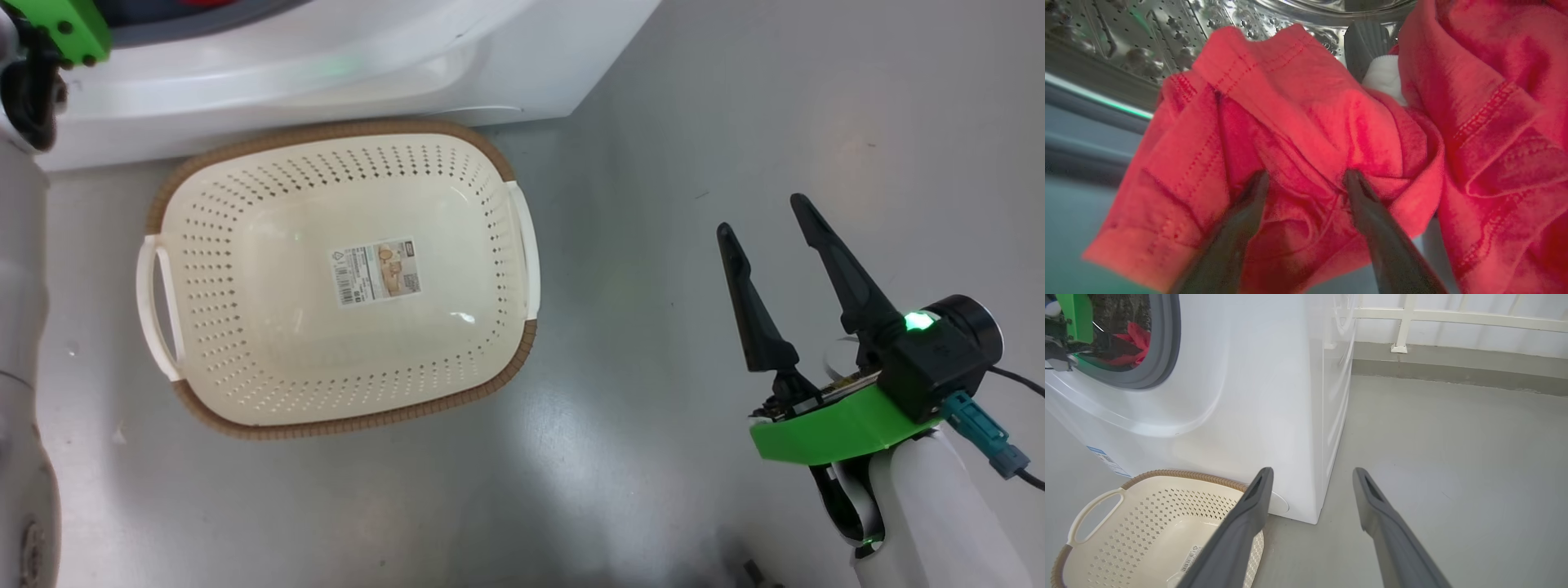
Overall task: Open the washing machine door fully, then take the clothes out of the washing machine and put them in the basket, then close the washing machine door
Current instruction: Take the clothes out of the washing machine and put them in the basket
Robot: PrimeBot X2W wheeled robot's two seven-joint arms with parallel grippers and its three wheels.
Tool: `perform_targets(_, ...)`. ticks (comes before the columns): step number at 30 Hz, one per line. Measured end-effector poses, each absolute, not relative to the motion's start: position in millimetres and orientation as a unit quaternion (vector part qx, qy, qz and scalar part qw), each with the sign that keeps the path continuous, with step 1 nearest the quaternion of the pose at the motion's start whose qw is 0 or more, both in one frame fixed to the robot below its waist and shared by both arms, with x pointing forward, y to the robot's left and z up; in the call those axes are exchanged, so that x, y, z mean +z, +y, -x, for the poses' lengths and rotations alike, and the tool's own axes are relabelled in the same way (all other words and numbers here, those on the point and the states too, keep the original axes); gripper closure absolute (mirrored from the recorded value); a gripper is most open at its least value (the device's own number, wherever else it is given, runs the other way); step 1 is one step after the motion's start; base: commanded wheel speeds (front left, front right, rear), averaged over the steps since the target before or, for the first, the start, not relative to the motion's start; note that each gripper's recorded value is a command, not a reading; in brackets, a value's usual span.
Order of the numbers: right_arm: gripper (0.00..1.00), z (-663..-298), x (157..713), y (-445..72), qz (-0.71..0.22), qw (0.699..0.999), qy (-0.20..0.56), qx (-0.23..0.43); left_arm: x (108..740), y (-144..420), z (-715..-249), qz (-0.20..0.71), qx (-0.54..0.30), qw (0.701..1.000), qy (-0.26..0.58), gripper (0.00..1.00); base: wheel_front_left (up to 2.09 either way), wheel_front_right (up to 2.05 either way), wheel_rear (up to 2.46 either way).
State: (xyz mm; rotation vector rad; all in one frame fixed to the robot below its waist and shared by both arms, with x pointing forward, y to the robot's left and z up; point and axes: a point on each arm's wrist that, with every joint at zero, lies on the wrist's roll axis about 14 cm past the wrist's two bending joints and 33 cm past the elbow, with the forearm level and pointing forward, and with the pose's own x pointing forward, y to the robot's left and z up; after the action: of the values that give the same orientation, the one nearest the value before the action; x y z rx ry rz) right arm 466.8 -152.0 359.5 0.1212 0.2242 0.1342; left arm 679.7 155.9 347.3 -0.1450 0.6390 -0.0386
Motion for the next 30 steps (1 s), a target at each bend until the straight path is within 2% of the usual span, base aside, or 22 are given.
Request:
perform_targets(4, 0.0, -466, 358, -156, -0.071, 0.989, 0.114, 0.058, 346, 155, -685, 0.064, -0.016, 0.948, 0.312, 0.0, 0.0, 0.0, 0.0)
perform_targets(5, 0.0, -466, 357, -157, -0.071, 0.989, 0.115, 0.058, 345, 154, -686, 0.06, -0.017, 0.948, 0.312, 0.09, 0.0, 0.0, 0.0)
perform_targets(6, 0.0, -466, 356, -157, -0.07, 0.989, 0.116, 0.057, 344, 154, -686, 0.058, -0.017, 0.948, 0.312, 0.51, 0.0, 0.0, 0.0)
perform_targets(7, 0.0, -466, 356, -157, -0.07, 0.989, 0.117, 0.057, 343, 155, -687, 0.058, -0.015, 0.948, 0.311, 0.85, 0.0, 0.0, 0.0)
perform_targets(8, 0.0, -465, 355, -157, -0.07, 0.989, 0.118, 0.057, 343, 154, -687, 0.058, -0.015, 0.949, 0.31, 1.0, 0.0, 0.0, 0.0)
perform_targets(30, 0.0, -470, 349, -143, -0.081, 0.986, 0.122, 0.074, 371, 169, -689, 0.059, -0.011, 0.979, 0.196, 1.0, 0.0, 0.0, 0.0)
